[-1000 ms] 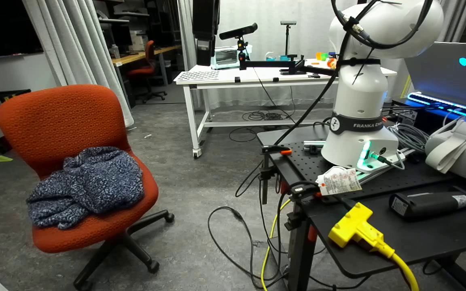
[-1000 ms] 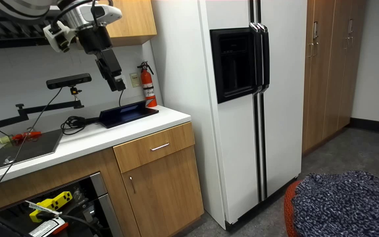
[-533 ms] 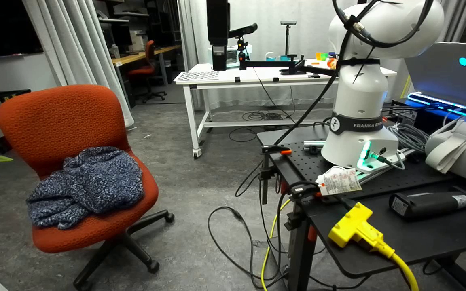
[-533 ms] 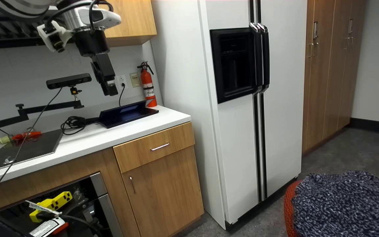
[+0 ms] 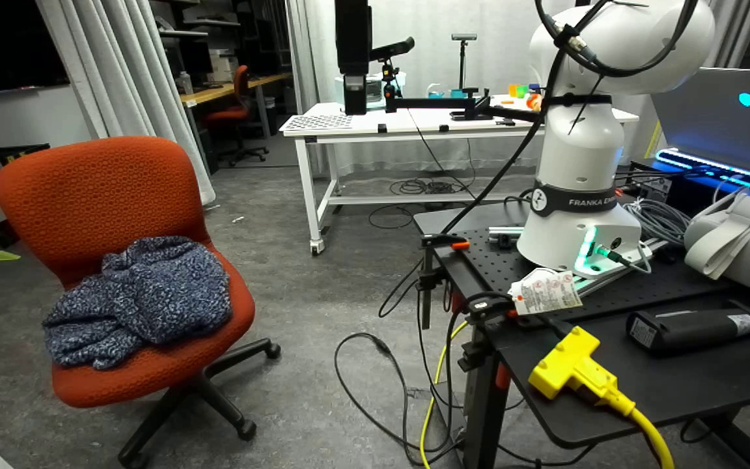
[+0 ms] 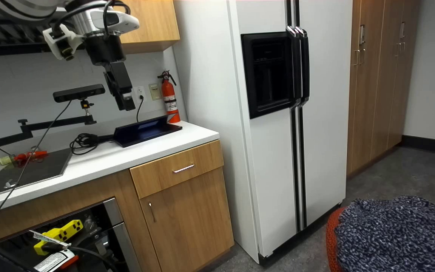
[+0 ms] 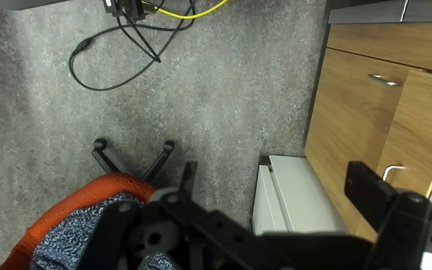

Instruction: Open the top drawer of the cabinet to the right.

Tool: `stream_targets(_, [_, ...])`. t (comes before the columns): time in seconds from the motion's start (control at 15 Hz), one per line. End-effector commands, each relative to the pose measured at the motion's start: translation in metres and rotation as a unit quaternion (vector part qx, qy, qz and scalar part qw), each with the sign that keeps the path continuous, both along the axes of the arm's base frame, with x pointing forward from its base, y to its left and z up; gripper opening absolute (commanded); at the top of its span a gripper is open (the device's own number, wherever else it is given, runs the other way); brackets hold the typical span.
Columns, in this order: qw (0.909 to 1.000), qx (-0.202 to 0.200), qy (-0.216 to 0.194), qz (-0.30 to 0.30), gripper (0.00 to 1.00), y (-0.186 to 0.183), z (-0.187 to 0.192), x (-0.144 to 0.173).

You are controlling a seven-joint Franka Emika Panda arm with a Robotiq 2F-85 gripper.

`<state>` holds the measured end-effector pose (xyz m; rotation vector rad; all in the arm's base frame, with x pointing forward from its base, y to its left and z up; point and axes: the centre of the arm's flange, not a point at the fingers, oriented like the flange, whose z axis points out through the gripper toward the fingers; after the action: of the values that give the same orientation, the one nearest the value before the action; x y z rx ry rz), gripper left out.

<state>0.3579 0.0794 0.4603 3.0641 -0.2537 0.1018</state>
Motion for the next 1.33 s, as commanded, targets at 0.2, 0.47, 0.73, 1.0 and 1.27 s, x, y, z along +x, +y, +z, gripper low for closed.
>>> stream_targets(0.2, [1.0,0.0,0.0,0.0,1.0,0.0,0.0,0.0])
stream_targets(0.47, [1.0,-0.005,-0.001,0.003,1.0,-0.005,0.0,0.071])
stream_targets(0.73, [0.9997,-0.001,-0.026,0.002,1.0,-0.008,-0.017,0.128])
stream_targets(1.0, [0.9995,0.026,-0.016,0.007,1.0,-0.006,-0.045,0.186])
stream_targets(1.27, [0.9971,0.072,0.0,0.024,1.0,0.014,-0.071,0.218])
